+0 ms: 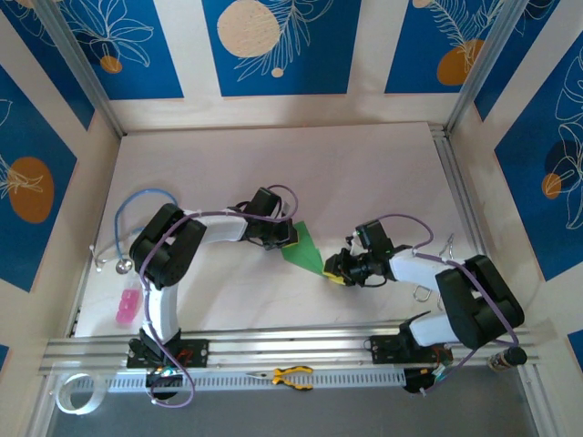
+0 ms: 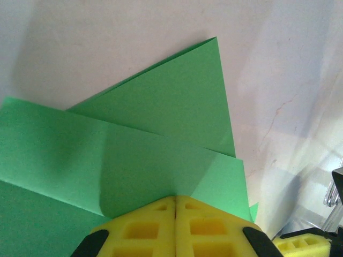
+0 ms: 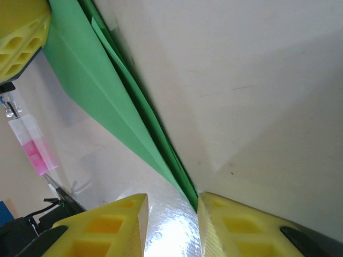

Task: Fold a paper plane with a square sheet of paper (pick it up from the middle)
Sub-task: Turn over the paper at the center of the table.

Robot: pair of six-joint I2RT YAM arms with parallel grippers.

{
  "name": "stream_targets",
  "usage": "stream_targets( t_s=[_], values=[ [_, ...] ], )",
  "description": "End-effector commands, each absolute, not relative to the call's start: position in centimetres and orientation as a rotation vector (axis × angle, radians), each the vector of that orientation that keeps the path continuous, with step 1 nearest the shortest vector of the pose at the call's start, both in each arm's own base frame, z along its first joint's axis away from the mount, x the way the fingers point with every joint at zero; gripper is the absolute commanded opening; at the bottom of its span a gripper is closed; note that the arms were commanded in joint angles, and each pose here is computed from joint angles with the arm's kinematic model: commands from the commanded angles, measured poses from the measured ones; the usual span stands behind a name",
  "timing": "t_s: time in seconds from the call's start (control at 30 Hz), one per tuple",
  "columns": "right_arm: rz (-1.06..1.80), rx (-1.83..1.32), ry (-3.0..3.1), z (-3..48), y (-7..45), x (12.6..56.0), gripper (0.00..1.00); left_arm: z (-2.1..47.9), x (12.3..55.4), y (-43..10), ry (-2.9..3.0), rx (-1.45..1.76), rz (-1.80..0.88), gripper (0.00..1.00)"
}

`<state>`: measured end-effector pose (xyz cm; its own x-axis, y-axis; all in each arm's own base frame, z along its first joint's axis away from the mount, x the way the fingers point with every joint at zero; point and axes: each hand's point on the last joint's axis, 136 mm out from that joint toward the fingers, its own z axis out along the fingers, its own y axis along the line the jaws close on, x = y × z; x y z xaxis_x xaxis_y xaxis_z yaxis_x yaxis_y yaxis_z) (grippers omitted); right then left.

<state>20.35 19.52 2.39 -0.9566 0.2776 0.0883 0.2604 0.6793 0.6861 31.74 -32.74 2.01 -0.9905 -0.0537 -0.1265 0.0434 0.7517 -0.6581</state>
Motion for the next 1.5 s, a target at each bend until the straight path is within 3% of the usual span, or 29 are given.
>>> stream_targets(
  t_s=[0.0,1.2,1.47],
  values=[
    [1.102,0.46,2.892,2.2,18.7,19.5,0.31,-1.6,30.6,-29.6,2.947,-0.107,-0.868,0.08],
    [1.36,0.345,2.732,4.3,21.5,22.6,0.28,-0.9,30.7,-30.2,2.925,-0.112,-0.917,0.08],
    [1.366,0.311,2.723,4.4,21.4,22.9,0.17,-0.1,30.9,-30.4,2.903,-0.111,-0.94,0.09]
  ],
)
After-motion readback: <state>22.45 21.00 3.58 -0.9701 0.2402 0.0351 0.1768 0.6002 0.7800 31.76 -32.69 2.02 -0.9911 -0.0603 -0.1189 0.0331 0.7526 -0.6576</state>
